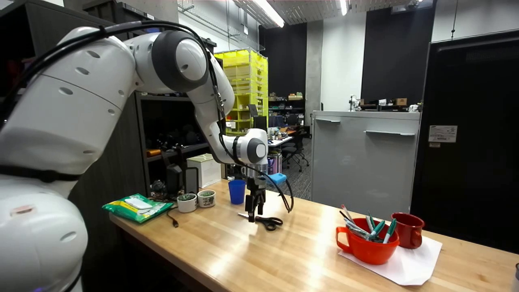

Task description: Move the black scissors forwards then rotate it clockwise.

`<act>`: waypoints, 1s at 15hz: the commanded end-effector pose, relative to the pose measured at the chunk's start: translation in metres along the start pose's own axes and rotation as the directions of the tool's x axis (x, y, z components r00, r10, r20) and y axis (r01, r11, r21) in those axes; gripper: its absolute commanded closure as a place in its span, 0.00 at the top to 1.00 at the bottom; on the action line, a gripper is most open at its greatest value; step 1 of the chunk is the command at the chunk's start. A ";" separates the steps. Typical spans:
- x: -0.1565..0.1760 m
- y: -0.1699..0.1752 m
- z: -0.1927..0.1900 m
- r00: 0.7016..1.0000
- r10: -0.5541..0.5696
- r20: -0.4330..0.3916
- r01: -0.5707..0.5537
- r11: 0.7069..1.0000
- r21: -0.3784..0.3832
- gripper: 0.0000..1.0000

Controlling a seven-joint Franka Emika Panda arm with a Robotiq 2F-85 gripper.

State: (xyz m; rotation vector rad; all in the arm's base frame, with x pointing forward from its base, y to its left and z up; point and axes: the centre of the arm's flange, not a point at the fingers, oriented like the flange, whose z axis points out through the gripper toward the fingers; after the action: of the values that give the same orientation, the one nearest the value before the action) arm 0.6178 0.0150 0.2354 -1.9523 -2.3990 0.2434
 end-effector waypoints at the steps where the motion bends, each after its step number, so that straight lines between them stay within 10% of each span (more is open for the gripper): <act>1: 0.000 0.007 0.005 1.000 -0.011 0.005 0.011 1.000 -0.004 1.00; 12: -0.002 0.009 0.000 1.000 -0.016 0.006 0.016 1.000 -0.021 0.12; 15: -0.002 0.008 -0.003 1.000 -0.013 0.007 0.014 1.000 -0.026 0.06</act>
State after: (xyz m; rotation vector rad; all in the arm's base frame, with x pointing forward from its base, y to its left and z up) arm 0.6270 0.0145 0.2344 -1.9580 -2.4056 0.2295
